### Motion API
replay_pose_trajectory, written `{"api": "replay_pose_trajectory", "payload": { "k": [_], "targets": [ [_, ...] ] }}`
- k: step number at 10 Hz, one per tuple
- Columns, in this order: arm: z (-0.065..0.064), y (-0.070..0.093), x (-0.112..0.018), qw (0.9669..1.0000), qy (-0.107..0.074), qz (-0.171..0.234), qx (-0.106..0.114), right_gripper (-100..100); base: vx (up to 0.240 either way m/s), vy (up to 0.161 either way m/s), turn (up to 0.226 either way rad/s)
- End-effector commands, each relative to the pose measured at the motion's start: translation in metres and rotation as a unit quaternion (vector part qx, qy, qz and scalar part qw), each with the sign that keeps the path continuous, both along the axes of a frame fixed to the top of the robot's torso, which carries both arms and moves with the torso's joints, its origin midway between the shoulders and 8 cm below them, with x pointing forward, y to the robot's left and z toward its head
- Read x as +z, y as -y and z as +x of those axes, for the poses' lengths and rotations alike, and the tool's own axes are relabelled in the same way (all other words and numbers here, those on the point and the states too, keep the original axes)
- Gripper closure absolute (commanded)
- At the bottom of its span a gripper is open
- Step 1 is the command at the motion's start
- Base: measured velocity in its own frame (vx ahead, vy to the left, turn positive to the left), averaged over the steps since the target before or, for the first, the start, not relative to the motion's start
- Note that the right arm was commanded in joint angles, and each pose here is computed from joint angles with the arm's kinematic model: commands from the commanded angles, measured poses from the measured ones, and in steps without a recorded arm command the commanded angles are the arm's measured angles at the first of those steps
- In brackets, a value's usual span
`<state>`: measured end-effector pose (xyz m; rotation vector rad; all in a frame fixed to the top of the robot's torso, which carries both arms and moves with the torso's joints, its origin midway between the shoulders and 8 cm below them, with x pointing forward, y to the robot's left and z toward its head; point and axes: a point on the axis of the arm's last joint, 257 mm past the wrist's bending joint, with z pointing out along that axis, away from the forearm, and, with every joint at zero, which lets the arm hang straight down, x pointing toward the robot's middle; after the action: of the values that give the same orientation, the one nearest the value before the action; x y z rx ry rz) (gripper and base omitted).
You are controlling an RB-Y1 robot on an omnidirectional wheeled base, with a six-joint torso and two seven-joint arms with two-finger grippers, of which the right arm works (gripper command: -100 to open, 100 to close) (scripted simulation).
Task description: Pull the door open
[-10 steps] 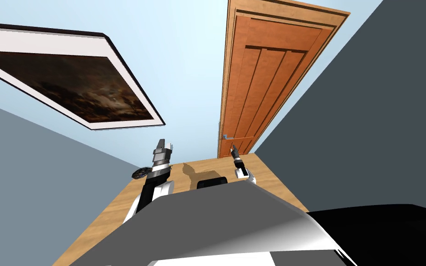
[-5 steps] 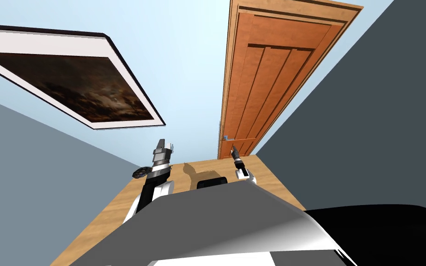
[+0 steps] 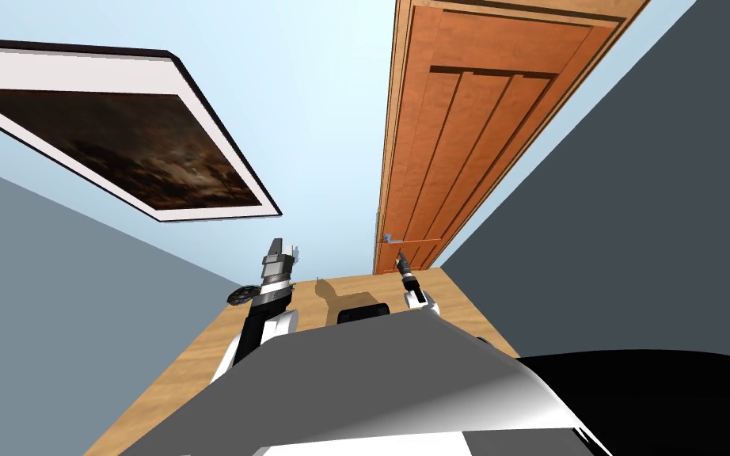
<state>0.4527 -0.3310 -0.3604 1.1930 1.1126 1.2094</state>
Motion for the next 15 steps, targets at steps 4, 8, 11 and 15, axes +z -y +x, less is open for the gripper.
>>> {"api": "replay_pose_trajectory", "payload": {
  "k": [4,8,11,15],
  "targets": [
    [-0.007,0.011,-0.022,0.9997,-0.023,-0.003,-0.003,-100,0.09,-0.049,0.044],
    [-0.009,0.015,-0.03,0.9995,-0.032,-0.005,-0.004,-100,0.057,-0.03,0.026],
    [-0.023,0.046,-0.033,0.9991,-0.034,-0.003,-0.024,-100,0.164,0.04,0.125],
    [-0.042,0.085,-0.033,0.9982,-0.035,-0.002,-0.048,-100,0.186,0.035,0.137]
  ]
}}
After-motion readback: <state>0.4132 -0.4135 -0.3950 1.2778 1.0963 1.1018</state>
